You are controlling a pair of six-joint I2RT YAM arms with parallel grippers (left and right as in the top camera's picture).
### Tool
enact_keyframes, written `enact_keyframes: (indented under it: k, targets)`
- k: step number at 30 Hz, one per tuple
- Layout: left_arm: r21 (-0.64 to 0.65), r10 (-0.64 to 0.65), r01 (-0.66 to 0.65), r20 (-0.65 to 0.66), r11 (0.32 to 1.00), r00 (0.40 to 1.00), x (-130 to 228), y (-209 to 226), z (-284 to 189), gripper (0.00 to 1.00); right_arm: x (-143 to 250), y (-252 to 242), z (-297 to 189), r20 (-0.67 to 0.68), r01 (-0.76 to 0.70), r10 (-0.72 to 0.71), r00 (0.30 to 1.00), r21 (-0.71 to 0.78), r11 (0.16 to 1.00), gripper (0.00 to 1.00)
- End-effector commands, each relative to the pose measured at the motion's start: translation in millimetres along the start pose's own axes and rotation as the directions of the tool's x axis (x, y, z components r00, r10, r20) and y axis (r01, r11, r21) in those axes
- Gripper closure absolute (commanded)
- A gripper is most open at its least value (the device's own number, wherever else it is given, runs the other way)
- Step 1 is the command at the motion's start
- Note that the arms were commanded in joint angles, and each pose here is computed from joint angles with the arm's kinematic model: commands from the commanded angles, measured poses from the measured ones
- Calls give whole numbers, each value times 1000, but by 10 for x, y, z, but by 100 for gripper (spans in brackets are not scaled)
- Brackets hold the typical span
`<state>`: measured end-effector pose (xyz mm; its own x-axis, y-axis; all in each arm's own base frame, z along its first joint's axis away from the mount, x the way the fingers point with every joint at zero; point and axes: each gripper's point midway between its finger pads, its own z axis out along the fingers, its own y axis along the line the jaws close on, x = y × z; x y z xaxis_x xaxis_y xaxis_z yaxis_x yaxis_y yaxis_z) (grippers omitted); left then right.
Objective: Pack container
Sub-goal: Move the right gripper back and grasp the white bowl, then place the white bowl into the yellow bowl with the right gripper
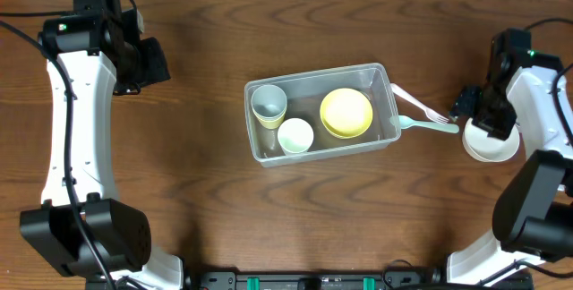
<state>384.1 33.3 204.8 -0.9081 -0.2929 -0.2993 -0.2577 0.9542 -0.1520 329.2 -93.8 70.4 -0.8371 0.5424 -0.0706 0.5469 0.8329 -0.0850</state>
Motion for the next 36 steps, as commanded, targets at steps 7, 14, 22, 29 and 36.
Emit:
enact_keyframes:
  k: [7, 14, 22, 29, 36]
  targets:
    - [18, 4, -4, 26, 1000, 1000, -28, -45, -105, 51, 108, -61, 223, -35, -32, 32, 999, 7, 999, 49]
    - [18, 4, -4, 26, 1000, 1000, -27, -44, -105, 51, 153, -73, 306, -39, -28, 28, 999, 12, 1000, 53]
    - [18, 4, -4, 26, 1000, 1000, -27, -44, -105, 51, 214, -76, 478, -33, -28, 28, 999, 10, 1000, 57]
    - [17, 3, -4, 22, 1000, 1000, -18, -43, -105, 51, 199, -71, 483, -26, -29, 29, 999, 7, 1000, 84]
    - [17, 3, -4, 22, 1000, 1000, -17, -43, -105, 51, 186, -66, 481, -21, -29, 30, 999, 5, 1000, 99]
